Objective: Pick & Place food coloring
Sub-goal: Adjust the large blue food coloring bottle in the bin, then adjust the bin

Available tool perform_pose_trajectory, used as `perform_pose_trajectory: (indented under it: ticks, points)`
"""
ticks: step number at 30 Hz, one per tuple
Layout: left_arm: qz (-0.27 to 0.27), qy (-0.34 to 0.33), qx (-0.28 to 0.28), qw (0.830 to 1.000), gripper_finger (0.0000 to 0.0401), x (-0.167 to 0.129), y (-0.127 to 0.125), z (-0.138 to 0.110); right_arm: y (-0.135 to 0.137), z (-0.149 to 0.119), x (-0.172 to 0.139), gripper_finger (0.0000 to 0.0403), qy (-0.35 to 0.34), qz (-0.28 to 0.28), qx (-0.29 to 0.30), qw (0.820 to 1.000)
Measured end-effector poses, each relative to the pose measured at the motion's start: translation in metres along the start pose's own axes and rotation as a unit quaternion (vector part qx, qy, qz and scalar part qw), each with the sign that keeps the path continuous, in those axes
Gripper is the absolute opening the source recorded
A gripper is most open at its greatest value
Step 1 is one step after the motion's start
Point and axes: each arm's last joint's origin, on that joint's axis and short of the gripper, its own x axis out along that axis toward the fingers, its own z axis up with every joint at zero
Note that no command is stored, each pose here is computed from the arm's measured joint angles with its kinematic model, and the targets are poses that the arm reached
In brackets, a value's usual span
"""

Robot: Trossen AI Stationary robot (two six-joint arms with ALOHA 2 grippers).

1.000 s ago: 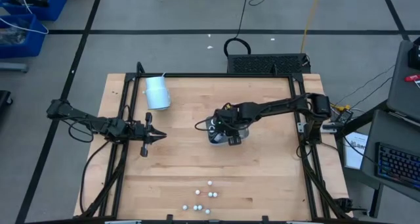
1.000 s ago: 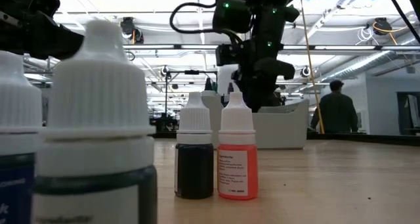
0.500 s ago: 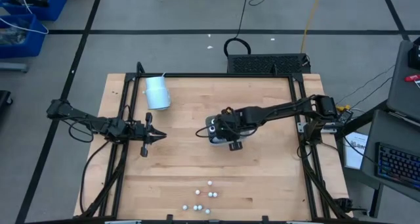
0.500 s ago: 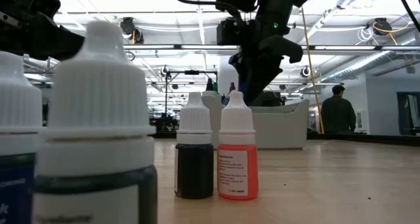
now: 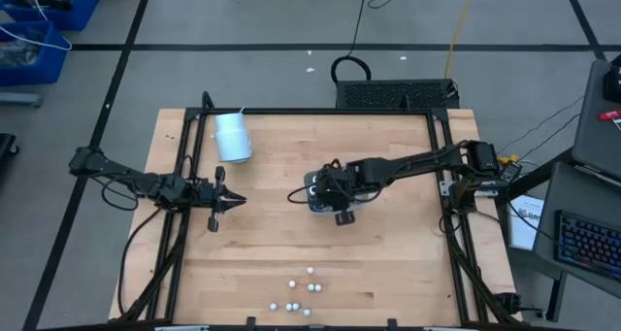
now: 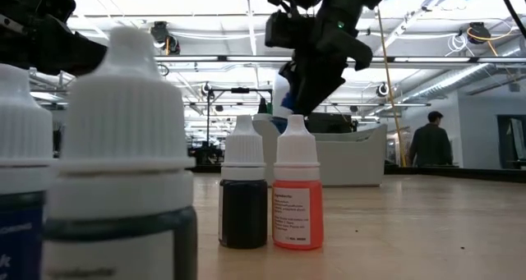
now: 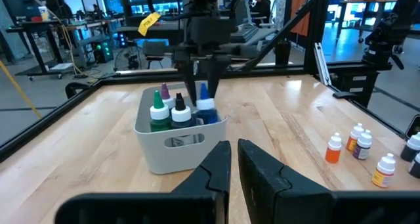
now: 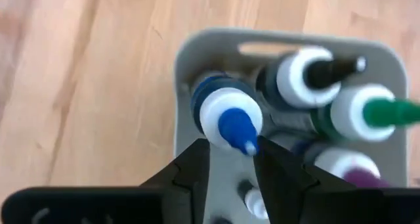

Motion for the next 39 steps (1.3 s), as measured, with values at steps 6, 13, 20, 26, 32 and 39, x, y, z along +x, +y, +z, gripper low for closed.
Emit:
perform_pose_trajectory:
  ticks: [6,13,20,26,32,39]
  points:
    - [0.000,0.000,0.000,1.000,0.0035,0.000,0.000,0.000,0.000,0.004,0.000,0.0128,-0.022,0.003,-0.001,1.000]
    - [0.000,0.000,0.000,1.000,0.0035,0.000,0.000,0.000,-0.001,0.005,0.000,0.0137,-0.027,0.001,-0.001,1.000]
    - [0.000,0.001,-0.001,1.000,0.0035,0.000,0.000,0.000,-0.002,0.002,-0.018,0.0135,-0.020,-0.027,0.002,0.999]
    - [0.000,0.004,-0.001,1.000,0.0035,0.000,0.000,-0.001,-0.002,0.001,-0.061,0.0120,-0.063,-0.045,0.022,0.997]
    - [0.000,0.006,-0.006,1.000,0.0035,0.000,0.000,-0.001,-0.003,-0.012,-0.073,0.0093,-0.058,-0.061,0.045,0.995]
    - [0.000,0.010,-0.007,1.000,0.0035,0.000,0.000,-0.002,-0.004,-0.029,-0.063,0.0059,-0.028,-0.072,0.029,0.997]
